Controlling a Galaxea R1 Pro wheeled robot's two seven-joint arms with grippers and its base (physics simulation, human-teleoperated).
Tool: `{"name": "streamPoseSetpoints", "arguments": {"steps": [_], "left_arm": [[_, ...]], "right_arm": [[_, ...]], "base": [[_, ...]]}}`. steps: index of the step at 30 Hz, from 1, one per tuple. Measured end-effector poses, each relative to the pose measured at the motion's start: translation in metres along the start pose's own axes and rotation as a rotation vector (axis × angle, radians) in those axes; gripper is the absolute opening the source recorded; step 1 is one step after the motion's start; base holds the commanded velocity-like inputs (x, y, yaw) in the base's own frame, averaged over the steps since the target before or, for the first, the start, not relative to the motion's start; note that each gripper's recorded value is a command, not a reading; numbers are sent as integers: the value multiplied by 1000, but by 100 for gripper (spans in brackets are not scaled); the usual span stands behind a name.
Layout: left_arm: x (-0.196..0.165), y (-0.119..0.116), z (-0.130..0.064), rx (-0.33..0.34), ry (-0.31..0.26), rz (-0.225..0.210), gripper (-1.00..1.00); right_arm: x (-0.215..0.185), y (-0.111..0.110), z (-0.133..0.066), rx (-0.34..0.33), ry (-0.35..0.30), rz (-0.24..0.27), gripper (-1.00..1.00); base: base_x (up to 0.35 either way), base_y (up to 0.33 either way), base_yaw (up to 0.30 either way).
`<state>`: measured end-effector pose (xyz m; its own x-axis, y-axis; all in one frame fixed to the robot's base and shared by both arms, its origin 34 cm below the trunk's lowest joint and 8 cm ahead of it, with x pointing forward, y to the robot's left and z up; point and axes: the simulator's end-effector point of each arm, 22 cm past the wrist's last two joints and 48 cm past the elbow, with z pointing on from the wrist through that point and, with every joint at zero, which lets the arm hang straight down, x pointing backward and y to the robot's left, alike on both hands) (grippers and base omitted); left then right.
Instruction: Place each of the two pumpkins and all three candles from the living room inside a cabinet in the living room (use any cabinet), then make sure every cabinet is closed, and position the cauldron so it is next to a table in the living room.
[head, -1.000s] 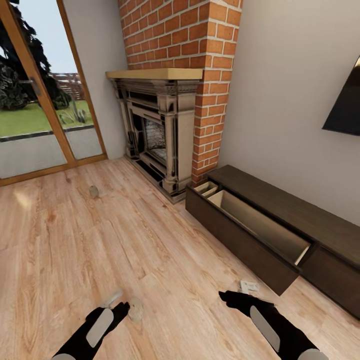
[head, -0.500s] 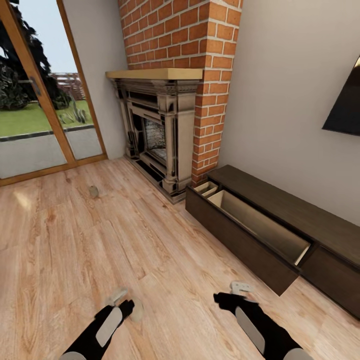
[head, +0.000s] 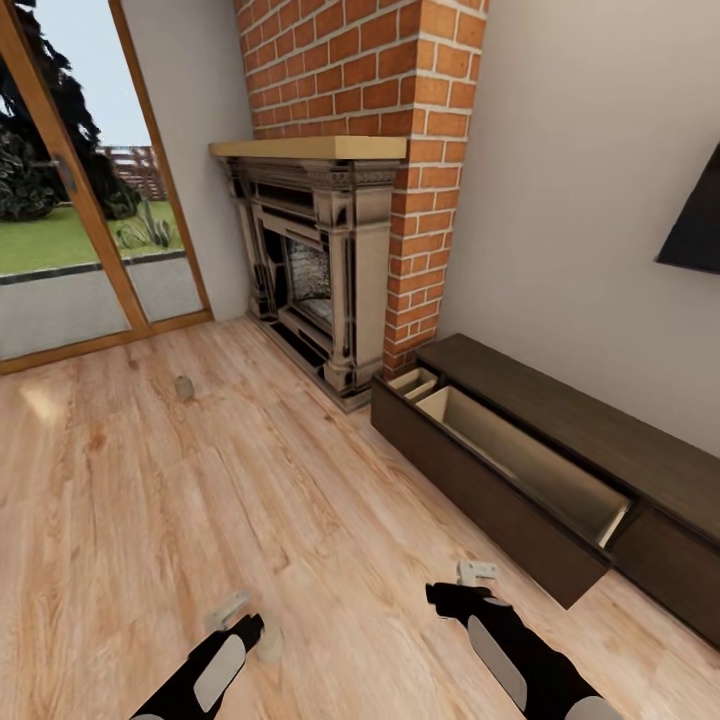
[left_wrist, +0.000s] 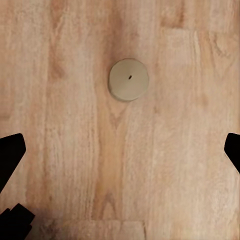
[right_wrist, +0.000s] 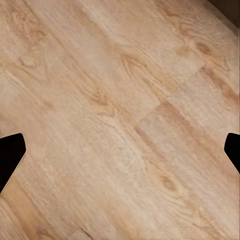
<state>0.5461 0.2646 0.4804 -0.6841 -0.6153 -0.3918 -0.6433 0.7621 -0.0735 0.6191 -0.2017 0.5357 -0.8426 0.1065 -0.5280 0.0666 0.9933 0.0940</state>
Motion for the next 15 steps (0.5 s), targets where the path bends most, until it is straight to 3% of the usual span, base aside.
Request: {"name": "streamPoseSetpoints", "arguments": {"steps": [5, 15], "left_arm": [[0, 0, 0, 0, 0, 0, 100], [1, 0, 0, 0, 1, 0, 100]], "right_arm": [[-9, 0, 0, -1, -39, 10, 100], [-10, 0, 0, -1, -47, 12, 100]], "base": [[243, 0, 0], [98, 0, 0]]}}
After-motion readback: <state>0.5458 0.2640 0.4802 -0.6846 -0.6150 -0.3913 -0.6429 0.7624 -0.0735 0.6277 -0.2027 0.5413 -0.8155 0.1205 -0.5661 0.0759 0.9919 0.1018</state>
